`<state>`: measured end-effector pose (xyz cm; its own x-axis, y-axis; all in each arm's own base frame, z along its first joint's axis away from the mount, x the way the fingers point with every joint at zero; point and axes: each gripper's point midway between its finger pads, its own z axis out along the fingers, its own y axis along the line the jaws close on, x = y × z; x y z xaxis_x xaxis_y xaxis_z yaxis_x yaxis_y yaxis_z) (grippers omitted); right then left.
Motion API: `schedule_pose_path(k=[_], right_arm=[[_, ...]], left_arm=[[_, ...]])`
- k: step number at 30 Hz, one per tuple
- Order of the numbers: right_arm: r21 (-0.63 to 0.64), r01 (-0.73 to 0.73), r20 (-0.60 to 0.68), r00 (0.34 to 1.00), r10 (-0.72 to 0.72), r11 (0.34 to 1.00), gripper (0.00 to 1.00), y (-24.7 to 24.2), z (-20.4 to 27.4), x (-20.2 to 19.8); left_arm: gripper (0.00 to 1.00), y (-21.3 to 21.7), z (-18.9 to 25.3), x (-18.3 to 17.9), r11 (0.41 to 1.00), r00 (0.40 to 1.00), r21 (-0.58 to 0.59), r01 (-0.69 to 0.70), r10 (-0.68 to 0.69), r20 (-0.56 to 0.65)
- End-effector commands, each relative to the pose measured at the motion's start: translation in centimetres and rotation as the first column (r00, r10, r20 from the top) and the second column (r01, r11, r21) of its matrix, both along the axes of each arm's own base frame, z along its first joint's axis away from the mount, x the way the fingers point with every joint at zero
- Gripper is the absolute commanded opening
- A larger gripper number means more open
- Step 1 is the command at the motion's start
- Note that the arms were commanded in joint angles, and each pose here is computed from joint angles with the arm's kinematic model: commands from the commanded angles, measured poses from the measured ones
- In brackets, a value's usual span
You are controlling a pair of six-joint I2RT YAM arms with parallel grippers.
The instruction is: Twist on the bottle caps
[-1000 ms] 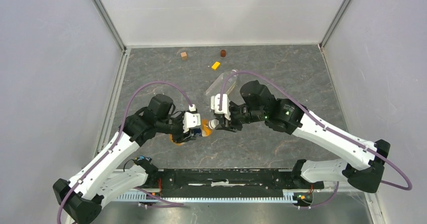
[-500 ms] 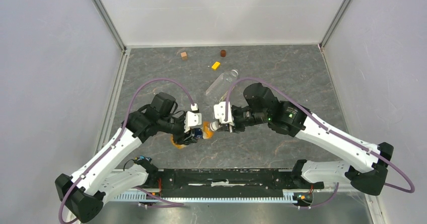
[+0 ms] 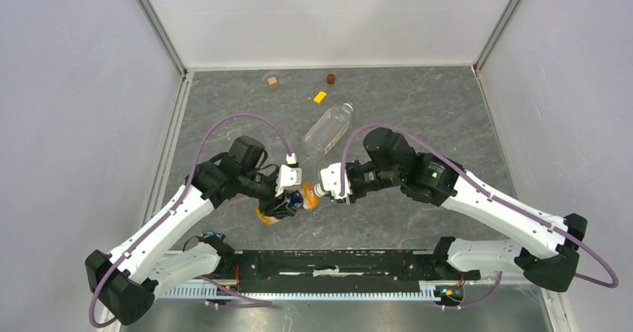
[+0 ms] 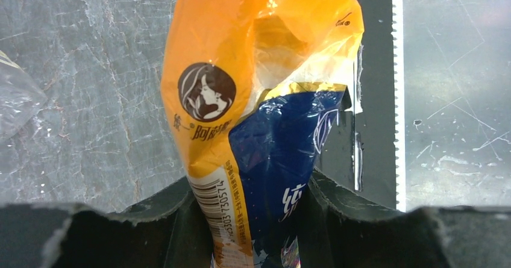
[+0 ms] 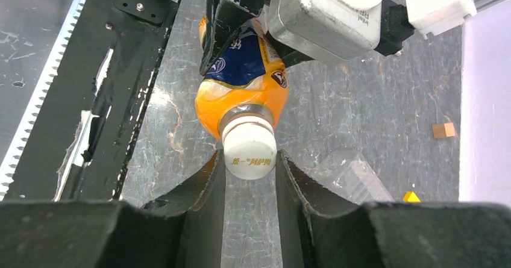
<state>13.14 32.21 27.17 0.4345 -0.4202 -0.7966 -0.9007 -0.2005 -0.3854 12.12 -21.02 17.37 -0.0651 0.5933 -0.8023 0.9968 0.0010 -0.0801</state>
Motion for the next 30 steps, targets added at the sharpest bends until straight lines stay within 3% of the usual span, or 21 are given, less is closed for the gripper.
schedule_pose_path(k=[1,9,18,26,30], right_arm=[[-0.039,-0.066,-0.079,0.995,0.063,0.997,0.09,0.9,-2.3,-1.5],[-0.012,-0.025,-0.186,0.982,0.023,1.000,0.08,1.7,-1.9,-1.3],[-0.103,0.283,-0.252,0.920,-0.300,0.953,0.01,1.9,-3.2,2.9],[-0.105,0.489,-0.464,0.746,-0.478,0.866,0.00,2.5,-2.5,4.9],[-0.152,0.615,-0.627,0.545,-0.557,0.773,0.00,2.0,-2.6,6.4]], left_arm=[[0.37,-4.0,7.4,0.8,0.947,0.967,-0.285,0.149,-0.079,0.243],[0.34,-4.1,7.4,1.9,0.944,0.944,-0.311,0.112,-0.003,0.331],[0.25,-4.0,8.6,3.6,0.927,0.925,-0.375,-0.019,0.159,0.345],[0.19,-3.8,9.7,4.8,0.889,0.859,-0.455,-0.057,0.276,0.431],[0.18,-3.3,9.8,5.7,0.888,0.808,-0.453,-0.076,0.322,0.494]])
